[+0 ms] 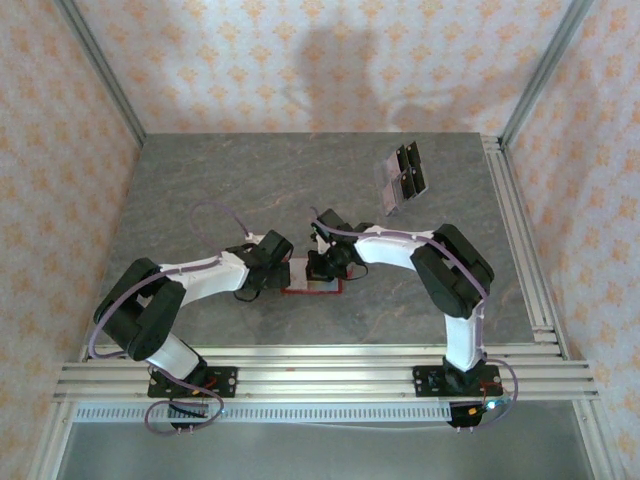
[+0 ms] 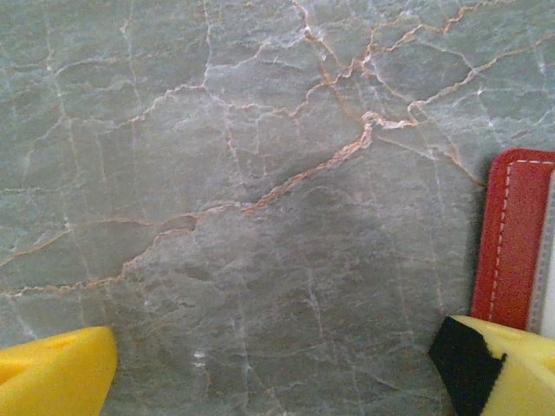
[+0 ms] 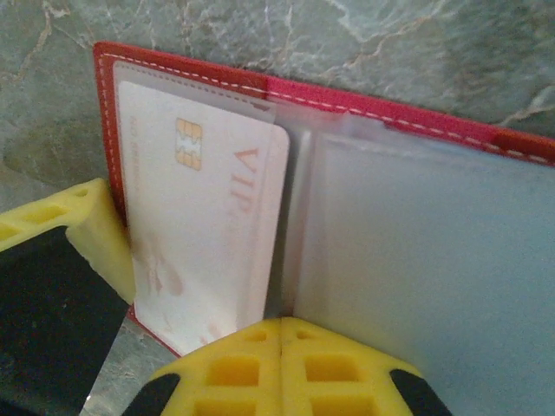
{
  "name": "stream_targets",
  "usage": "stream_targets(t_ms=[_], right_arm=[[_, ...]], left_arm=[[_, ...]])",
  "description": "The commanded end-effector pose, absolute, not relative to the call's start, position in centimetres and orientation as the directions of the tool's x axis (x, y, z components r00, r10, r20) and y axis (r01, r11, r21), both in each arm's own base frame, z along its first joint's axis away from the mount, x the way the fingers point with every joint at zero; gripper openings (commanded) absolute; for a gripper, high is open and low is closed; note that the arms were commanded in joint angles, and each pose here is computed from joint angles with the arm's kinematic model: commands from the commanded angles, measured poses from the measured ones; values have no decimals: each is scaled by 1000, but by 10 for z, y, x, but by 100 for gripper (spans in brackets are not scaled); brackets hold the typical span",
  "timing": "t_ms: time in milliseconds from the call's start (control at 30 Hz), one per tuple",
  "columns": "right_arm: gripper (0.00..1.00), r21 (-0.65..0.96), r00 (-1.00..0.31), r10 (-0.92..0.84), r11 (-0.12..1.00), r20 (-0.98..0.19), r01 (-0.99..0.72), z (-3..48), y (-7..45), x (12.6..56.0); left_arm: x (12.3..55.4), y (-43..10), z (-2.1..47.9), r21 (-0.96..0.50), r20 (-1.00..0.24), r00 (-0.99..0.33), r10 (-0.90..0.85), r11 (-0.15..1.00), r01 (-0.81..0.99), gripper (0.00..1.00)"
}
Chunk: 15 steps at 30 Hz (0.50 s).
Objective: Put the credit cards into the card holder
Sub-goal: Insert the credit card into the card slot.
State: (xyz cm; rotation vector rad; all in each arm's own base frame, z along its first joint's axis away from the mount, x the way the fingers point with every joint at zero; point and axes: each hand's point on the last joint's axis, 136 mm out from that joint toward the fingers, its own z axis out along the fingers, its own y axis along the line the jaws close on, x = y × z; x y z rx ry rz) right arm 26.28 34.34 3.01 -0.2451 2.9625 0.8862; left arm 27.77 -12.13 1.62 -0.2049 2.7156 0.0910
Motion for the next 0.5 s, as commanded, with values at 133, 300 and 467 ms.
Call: stream_targets(t_ms=[133,300,467], right_arm=[[30,508,-975,-82,843,-209,-180,86,306,290],[42,363,-960,-151,903,-236,-231,76,283,299],[45,265,-942,-227,919,-249,-291,64,275,308]], left_arm=[[278,-115,44,83,-446,-883,-148,975,-205,100],[289,-110,63,90,-482,-861,-158,969,-228,100],[297,-104,74,97,-491,-857,-158,967,-234,100]])
